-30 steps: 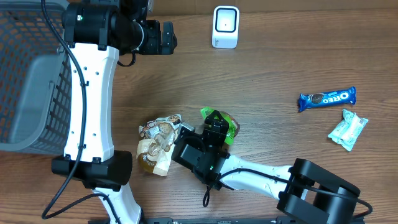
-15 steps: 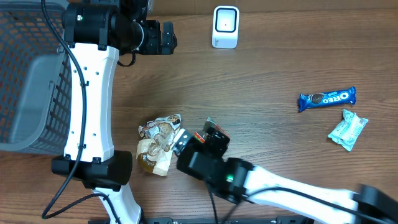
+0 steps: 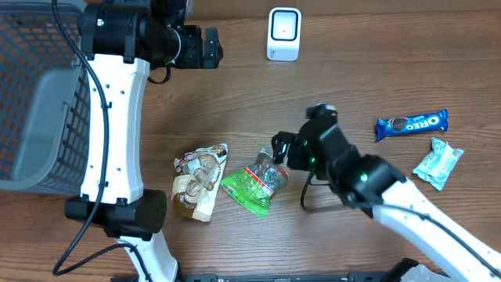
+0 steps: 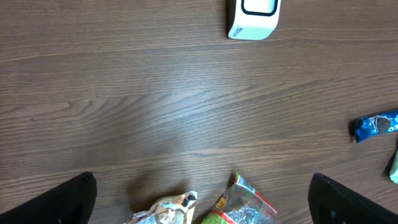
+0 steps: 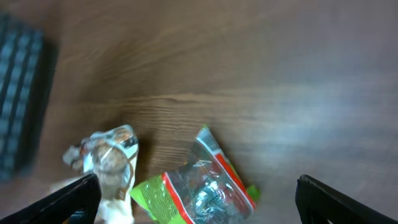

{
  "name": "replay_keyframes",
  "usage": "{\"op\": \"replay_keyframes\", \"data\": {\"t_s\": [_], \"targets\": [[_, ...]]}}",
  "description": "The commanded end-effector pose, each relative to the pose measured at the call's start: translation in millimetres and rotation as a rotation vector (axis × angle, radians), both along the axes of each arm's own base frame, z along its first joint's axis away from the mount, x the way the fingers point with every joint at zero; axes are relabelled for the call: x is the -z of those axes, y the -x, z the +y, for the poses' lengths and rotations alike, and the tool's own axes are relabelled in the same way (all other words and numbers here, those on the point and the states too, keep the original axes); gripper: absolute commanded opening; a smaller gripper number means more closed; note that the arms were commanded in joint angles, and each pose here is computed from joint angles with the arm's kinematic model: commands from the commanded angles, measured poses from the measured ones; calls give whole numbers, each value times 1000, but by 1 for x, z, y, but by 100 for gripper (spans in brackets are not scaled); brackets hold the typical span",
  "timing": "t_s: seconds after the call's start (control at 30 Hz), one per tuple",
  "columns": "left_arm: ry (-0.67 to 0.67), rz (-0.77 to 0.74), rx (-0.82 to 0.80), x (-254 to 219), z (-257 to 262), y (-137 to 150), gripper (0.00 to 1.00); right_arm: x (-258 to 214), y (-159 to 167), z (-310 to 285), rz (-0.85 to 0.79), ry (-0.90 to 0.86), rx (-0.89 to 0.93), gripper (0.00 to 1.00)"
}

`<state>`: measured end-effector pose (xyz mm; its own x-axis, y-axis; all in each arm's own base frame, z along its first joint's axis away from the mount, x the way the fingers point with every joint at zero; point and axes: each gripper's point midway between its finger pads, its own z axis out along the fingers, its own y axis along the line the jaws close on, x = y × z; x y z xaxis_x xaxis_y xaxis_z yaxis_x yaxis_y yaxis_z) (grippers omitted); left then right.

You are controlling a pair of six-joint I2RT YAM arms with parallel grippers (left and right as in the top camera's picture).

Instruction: Scan the item barcode

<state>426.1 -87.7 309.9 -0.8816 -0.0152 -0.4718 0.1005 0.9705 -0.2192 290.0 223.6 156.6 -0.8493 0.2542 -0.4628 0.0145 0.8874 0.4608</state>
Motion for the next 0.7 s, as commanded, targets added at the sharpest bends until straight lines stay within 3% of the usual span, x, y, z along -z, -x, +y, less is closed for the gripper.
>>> {"op": "replay_keyframes", "data": {"t_s": [0.0,0.17,0.4,0.53,0.67], "targets": [[-6,-20,2,-6,2,1,100,37,20,20,264,-169,5,100],[-6,-21,2,-6,2,1,100,72,31,47,423,-235,-87,100],[-6,-21,2,-6,2,1,100,113,42,54,590,-237,-55,97],[-6,-20,2,-6,2,1,100,120,43,53,607,-229,-45,87],[-6,-20,2,-6,2,1,100,127,39,46,577,-183,-12,63]]}}
